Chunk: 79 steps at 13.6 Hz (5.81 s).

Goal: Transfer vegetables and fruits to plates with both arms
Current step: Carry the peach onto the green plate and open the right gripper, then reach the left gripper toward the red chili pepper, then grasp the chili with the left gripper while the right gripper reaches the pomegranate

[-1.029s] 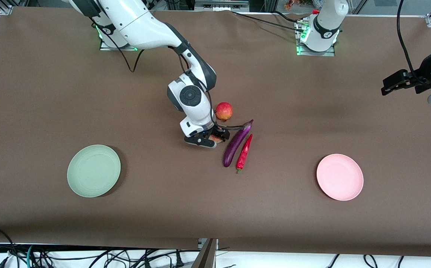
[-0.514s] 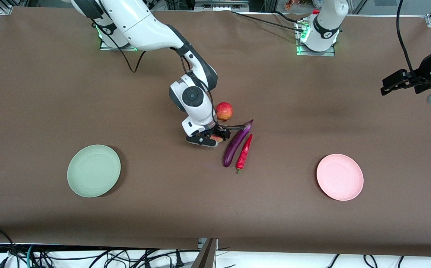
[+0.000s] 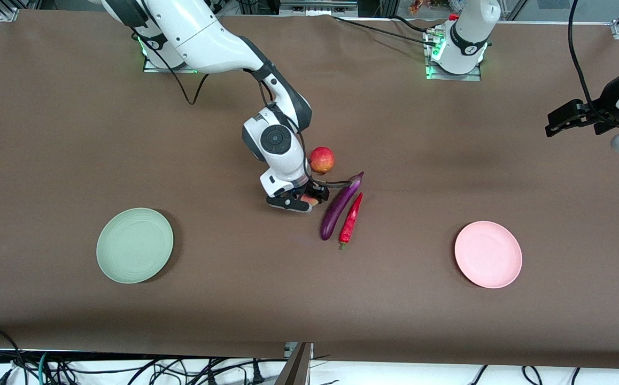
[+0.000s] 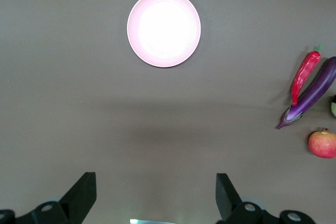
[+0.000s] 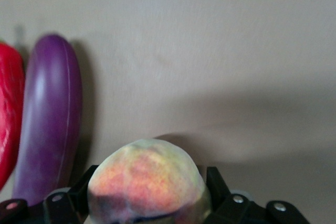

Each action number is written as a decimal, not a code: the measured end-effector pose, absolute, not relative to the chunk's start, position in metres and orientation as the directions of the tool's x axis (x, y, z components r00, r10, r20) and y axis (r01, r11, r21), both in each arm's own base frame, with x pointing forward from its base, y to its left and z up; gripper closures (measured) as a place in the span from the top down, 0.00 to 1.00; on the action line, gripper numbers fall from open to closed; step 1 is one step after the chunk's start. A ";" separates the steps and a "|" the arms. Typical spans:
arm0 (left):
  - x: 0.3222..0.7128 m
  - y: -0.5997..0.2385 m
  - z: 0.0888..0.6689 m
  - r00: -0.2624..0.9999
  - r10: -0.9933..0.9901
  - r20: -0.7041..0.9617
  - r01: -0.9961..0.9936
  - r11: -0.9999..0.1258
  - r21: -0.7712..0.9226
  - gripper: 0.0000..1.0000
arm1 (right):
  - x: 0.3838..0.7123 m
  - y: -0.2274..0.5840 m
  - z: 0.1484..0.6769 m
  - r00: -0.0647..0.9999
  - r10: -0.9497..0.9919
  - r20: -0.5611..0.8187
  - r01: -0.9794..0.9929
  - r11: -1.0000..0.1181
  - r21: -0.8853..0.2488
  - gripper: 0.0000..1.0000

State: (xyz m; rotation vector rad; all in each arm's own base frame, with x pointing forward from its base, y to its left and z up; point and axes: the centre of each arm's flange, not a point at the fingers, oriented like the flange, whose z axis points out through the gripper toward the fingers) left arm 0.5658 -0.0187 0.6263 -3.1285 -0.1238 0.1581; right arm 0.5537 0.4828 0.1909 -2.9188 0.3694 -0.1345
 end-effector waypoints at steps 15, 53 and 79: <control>0.566 -0.020 0.627 0.992 0.077 -0.097 0.077 -0.997 -0.010 1.00 | 0.708 0.071 0.281 0.989 0.079 -0.123 0.092 -0.990 0.104 0.86; 0.642 -0.263 0.339 0.973 0.095 -0.210 0.131 -0.977 0.166 1.00 | 0.727 0.041 0.281 0.976 0.216 -0.036 0.217 -0.976 0.033 1.00; 0.617 -0.374 0.174 0.963 -0.269 -0.019 -0.270 -0.961 -0.053 0.47 | 0.542 0.381 0.276 0.976 -0.166 -0.138 -0.183 -0.975 -0.122 1.00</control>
